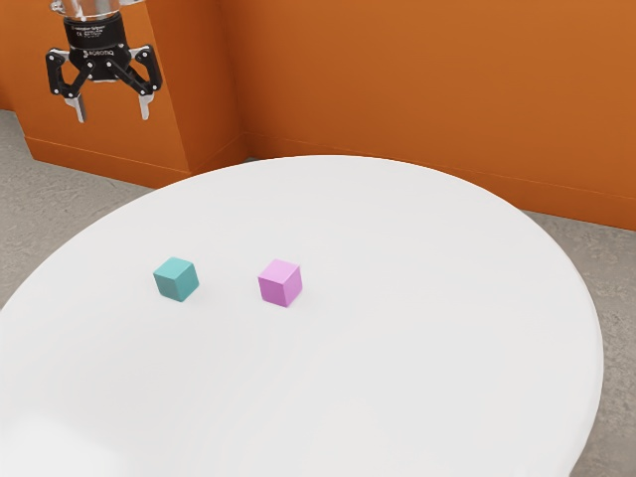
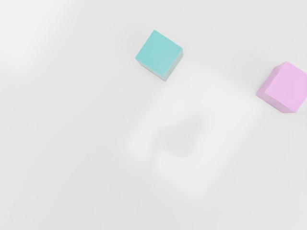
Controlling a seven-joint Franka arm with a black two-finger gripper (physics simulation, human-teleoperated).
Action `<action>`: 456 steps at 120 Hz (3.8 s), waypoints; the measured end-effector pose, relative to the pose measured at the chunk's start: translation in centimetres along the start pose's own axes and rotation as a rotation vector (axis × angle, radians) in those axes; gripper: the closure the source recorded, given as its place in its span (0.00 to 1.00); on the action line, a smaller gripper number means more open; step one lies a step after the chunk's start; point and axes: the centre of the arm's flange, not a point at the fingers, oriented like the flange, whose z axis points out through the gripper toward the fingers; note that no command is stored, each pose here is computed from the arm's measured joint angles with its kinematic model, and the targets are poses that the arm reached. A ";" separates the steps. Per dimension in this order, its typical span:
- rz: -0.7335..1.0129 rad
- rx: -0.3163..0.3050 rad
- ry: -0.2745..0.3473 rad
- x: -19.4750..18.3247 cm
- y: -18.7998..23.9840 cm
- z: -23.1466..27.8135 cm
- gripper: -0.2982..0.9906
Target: Pick up the blue block with one arm, and put the blue block on the pink block with one arm
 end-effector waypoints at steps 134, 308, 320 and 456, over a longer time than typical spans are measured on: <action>0.050 -0.056 0.114 -4.1 0.9 -5.9 0.23; 0.632 -0.101 0.143 12.4 -4.4 37.3 0.23; 0.658 -0.136 0.111 14.1 -4.3 38.1 0.23; 0.703 -0.158 -0.088 16.8 -0.9 39.9 0.23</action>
